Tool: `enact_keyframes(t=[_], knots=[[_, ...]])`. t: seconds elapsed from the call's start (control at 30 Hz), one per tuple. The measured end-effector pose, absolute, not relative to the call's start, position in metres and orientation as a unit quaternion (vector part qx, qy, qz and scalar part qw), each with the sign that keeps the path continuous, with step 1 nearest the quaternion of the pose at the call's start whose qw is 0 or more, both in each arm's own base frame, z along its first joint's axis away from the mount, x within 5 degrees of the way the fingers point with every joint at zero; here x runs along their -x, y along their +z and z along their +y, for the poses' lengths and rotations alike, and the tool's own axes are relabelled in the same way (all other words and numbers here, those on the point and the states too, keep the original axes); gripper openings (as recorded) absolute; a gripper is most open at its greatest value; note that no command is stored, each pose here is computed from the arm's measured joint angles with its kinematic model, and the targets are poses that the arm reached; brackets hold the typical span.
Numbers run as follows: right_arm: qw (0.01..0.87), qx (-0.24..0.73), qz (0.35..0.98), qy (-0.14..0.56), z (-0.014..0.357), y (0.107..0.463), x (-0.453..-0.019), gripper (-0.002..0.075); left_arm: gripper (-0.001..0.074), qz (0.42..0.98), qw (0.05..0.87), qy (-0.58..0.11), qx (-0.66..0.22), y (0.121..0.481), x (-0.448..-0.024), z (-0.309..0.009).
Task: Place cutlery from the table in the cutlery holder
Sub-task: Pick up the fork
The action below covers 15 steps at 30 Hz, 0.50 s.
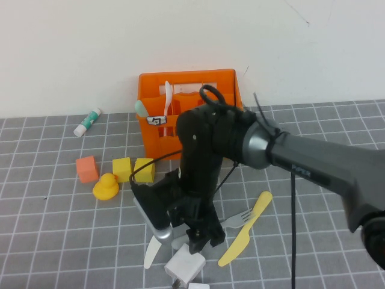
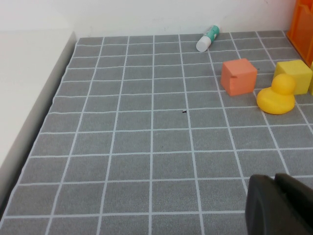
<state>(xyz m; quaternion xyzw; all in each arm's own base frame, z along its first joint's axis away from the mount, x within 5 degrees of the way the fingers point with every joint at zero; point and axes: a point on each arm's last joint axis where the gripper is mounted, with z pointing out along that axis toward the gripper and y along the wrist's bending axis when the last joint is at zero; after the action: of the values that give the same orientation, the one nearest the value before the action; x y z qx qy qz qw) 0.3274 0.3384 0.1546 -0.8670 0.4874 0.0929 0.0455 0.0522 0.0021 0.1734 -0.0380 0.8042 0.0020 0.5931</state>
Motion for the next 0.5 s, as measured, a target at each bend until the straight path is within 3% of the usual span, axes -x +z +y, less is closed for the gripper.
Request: enact_keyframes(t=[0.5], knots=[[0.040,0.848,0.522,0.084,0.3402,0.1471,-0.3336,0.0506,-0.0001,0.804,0.593,0.001,0.038,0.1735,-0.0522,0.0020]])
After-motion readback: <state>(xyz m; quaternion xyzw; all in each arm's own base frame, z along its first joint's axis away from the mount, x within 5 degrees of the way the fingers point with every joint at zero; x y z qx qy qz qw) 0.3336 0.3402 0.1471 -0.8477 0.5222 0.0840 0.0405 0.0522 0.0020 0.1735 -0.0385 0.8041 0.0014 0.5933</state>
